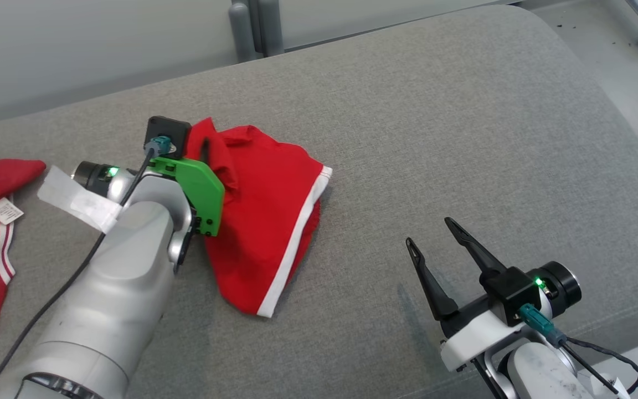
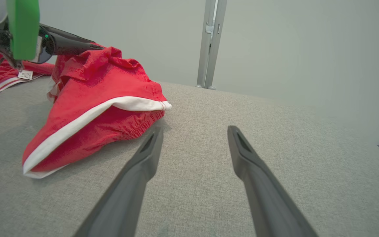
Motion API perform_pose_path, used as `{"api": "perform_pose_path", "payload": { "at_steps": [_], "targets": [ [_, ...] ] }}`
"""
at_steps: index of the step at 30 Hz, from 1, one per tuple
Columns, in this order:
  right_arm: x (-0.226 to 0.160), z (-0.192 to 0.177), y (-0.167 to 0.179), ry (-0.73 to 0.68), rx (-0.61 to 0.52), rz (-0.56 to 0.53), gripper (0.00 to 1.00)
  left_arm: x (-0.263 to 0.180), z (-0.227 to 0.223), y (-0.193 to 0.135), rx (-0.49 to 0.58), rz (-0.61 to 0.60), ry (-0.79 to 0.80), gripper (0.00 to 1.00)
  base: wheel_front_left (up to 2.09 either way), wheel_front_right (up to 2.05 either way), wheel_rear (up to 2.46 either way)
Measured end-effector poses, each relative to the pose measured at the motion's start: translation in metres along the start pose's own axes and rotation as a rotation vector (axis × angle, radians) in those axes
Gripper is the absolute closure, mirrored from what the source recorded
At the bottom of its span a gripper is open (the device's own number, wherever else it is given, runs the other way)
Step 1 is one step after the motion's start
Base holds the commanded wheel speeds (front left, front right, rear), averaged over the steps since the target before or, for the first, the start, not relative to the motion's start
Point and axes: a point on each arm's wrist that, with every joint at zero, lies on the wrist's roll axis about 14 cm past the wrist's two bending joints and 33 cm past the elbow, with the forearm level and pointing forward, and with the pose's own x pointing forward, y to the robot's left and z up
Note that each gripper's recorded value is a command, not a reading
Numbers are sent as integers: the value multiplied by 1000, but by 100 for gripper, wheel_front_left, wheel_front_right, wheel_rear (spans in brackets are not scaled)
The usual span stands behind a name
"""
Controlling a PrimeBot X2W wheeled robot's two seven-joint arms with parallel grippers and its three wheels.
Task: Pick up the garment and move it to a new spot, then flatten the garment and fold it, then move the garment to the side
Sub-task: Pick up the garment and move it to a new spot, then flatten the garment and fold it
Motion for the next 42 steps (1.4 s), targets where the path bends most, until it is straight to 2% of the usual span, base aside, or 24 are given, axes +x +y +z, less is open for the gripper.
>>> {"api": "perform_pose_path", "payload": {
  "at_steps": [4, 8, 13, 22, 26, 29, 36, 42],
  "targets": [
    [10, -2, 8, 2, 8, 42, 0, -7, 7, -6, -90, -1, -42, 0, 0, 0, 0],
    [20, -4, 16, 6, 49, 71, 0, -18, 15, 2, -194, 20, -97, 0, 0, 0, 0],
    [30, -24, 23, 78, 80, 112, 0, -37, 31, 15, -275, 58, -214, 0, 0, 0, 0],
    [69, -31, 23, 149, 179, 115, 0, -87, -9, 7, -437, 118, -257, 0, 0, 0, 0],
    [89, -22, 30, 148, 264, 121, 0, -114, -27, 16, -425, 196, -271, 0, 0, 0, 0],
    [98, -29, 39, 210, 321, 140, 0, -145, -39, 27, -415, 289, -296, 0, 0, 0, 0],
    [115, -36, 44, 275, 364, 150, 0, -186, -49, 40, -416, 418, -335, 0, 0, 0, 0],
    [120, -51, 53, 372, 395, 166, 0, -207, -82, 46, -429, 488, -261, 0, 0, 0, 0]
  ]
}}
